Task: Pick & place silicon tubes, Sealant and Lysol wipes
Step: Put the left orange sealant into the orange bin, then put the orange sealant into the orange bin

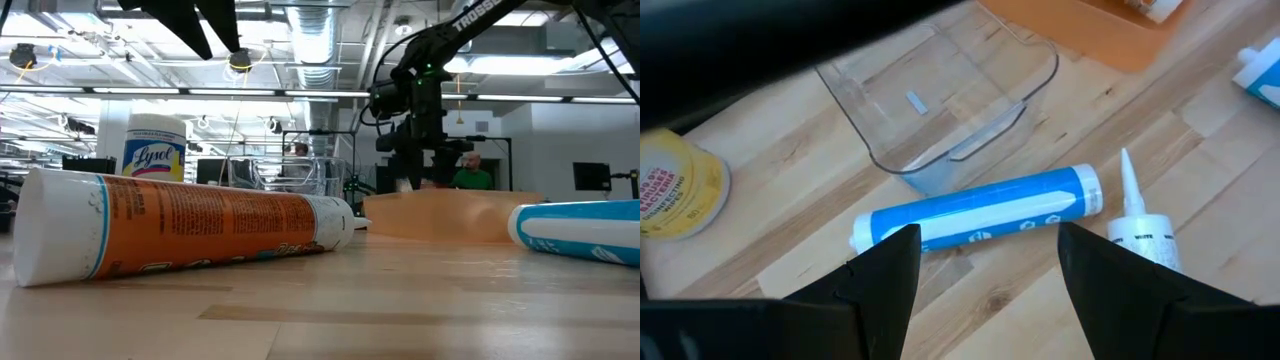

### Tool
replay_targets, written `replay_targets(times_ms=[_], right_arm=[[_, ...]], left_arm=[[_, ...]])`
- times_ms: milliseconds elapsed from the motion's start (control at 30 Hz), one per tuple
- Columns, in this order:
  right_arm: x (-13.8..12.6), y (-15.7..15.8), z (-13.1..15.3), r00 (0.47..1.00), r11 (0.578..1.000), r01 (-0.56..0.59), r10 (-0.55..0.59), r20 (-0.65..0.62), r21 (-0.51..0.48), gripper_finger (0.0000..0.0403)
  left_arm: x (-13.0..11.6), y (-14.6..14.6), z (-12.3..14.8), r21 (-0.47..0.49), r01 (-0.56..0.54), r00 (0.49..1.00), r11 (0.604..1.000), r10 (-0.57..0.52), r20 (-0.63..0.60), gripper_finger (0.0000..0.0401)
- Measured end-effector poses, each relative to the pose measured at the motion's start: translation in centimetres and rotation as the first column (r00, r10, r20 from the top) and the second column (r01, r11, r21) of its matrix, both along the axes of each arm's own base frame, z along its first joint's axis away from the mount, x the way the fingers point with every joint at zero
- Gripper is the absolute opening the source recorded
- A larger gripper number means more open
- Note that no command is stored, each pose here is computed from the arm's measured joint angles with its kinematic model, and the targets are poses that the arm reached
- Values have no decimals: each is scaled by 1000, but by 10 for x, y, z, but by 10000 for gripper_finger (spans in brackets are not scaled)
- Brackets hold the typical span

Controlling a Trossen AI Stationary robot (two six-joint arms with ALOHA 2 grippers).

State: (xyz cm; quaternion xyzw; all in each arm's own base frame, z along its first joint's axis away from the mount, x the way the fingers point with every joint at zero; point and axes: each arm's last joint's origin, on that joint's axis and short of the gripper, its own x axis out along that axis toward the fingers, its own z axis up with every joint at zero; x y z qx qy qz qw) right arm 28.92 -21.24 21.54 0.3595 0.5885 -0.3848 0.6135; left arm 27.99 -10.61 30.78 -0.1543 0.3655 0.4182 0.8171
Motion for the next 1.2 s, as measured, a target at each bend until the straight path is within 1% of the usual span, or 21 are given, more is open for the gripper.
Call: replay_targets(times_ms=[300, 400, 533, 633, 700, 800, 900, 1033, 1133, 1200], right_arm=[[-3, 2, 0, 999, 999, -33, 33, -28, 24, 256], [-6, 5, 6, 999, 999, -41, 42, -32, 29, 256], [-9, 14, 24, 997, 997, -72, 72, 3, 0, 255], [-12, 29, 48, 989, 990, -134, 137, 63, -55, 255], [-16, 42, 68, 974, 976, -186, 198, 110, -109, 255], [-25, 65, 102, 933, 935, -267, 311, 180, -234, 255], [-38, 91, 136, 866, 867, -335, 438, 243, -368, 255], [-59, 127, 171, 740, 755, -413, 604, 296, -508, 255], [-77, 152, 191, 640, 673, -450, 702, 313, -587, 255], [-90, 168, 201, 575, 627, -465, 751, 326, -624, 255]], left_arm=[[0, 0, 0, 0, 1, 1000, 1000, -1, -1, 229], [0, 0, 0, 0, 1, 1000, 1000, -1, -1, 229], [0, 0, 0, -1, 2, 1000, 1000, -2, 0, 229], [1, -2, 0, -15, 8, 1000, 1000, -8, 10, 229], [2, -3, 0, -35, 21, 1000, 999, -20, 9, 229], [5, -5, 0, -79, 57, 998, 995, -57, 4, 229], [9, -8, 0, -109, 89, 996, 990, -86, 33, 229], [18, -13, 0, -132, 133, 989, 982, -122, 86, 229], [21, -15, 1, -161, 156, 983, 975, -137, 118, 229], [23, -16, 1, -172, 158, 982, 972, -137, 132, 229]])
